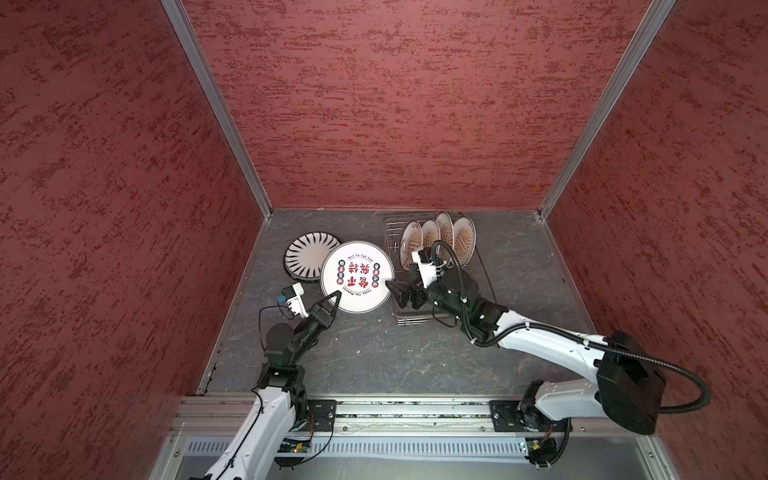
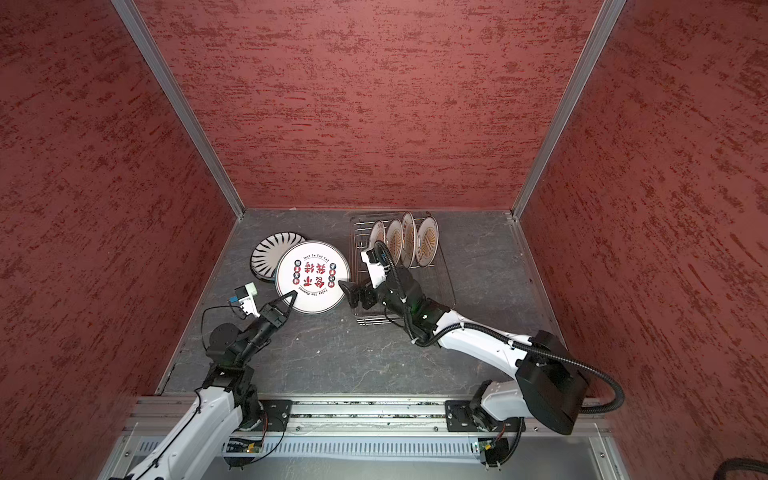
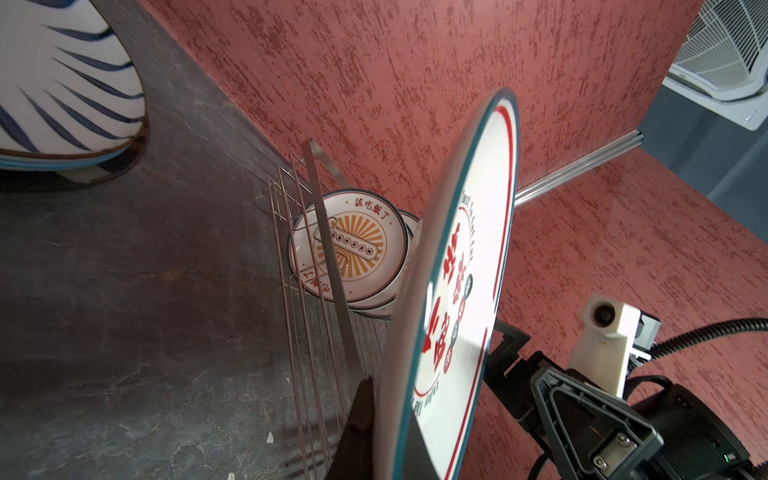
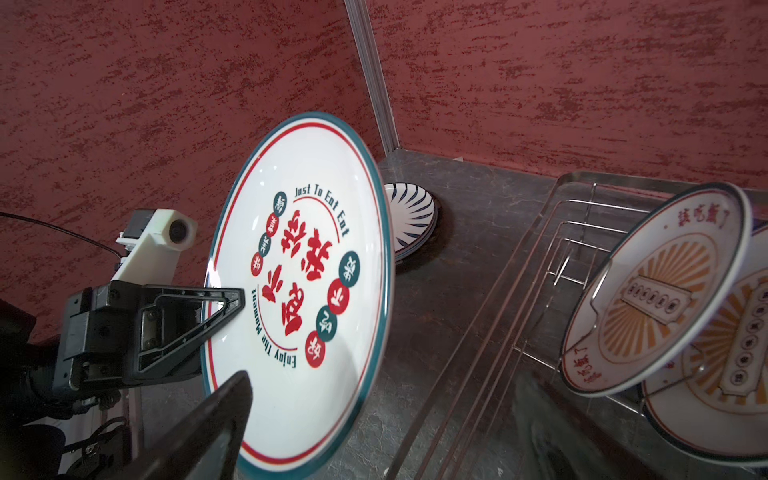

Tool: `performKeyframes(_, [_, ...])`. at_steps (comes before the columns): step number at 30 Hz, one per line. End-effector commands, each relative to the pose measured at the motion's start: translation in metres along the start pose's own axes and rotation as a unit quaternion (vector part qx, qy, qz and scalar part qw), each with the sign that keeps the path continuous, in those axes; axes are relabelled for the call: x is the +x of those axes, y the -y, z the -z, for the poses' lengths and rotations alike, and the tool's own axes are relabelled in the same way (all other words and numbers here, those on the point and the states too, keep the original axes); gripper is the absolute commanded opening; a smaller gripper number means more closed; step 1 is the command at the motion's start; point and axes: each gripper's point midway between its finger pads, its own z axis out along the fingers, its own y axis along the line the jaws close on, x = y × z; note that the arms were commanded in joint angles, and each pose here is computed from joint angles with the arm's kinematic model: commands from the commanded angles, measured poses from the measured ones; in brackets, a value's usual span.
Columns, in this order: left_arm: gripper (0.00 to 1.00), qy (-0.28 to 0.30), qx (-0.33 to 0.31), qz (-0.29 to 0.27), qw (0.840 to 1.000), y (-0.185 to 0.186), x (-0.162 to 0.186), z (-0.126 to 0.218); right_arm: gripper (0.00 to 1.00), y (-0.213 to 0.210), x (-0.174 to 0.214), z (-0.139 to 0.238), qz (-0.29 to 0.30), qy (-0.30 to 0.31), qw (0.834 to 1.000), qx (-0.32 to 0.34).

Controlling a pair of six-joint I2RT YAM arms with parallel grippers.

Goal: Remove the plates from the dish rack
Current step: 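Grasp the red-lettered plate rim with the left gripper beside the right gripper, then open the right gripper and draw it back while the left gripper holds the plate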

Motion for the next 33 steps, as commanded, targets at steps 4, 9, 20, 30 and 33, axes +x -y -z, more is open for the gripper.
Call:
performKeyframes(4, [0.00, 0.029, -0.019, 0.020, 0.999, -0.006, -0.012, 0.006, 0.99, 0.000, -0.012, -0.005, 0.022, 0.042, 0.999, 0.000])
performKeyframes(9, [0.00, 0.029, -0.046, 0.045, 0.997, -0.020, -0.009, 0.008, 0.99, 0.005, -0.007, -0.010, 0.025, 0.047, 0.999, 0.011])
performKeyframes(20, [0.00, 0.026, -0.140, 0.081, 0.987, -0.049, -0.007, 0.011, 0.99, -0.006, 0.012, -0.027, 0.022, 0.023, 0.999, -0.030])
performKeyframes(30, [0.00, 0.000, -0.191, 0.124, 0.974, -0.071, 0.004, 0.009, 0.97, -0.015, 0.030, -0.050, 0.037, -0.012, 0.998, -0.049])
performKeyframes(33, [0.00, -0.015, -0.199, 0.135, 0.971, -0.075, 0.011, 0.006, 0.98, -0.019, 0.032, -0.057, 0.040, -0.017, 0.998, -0.055])
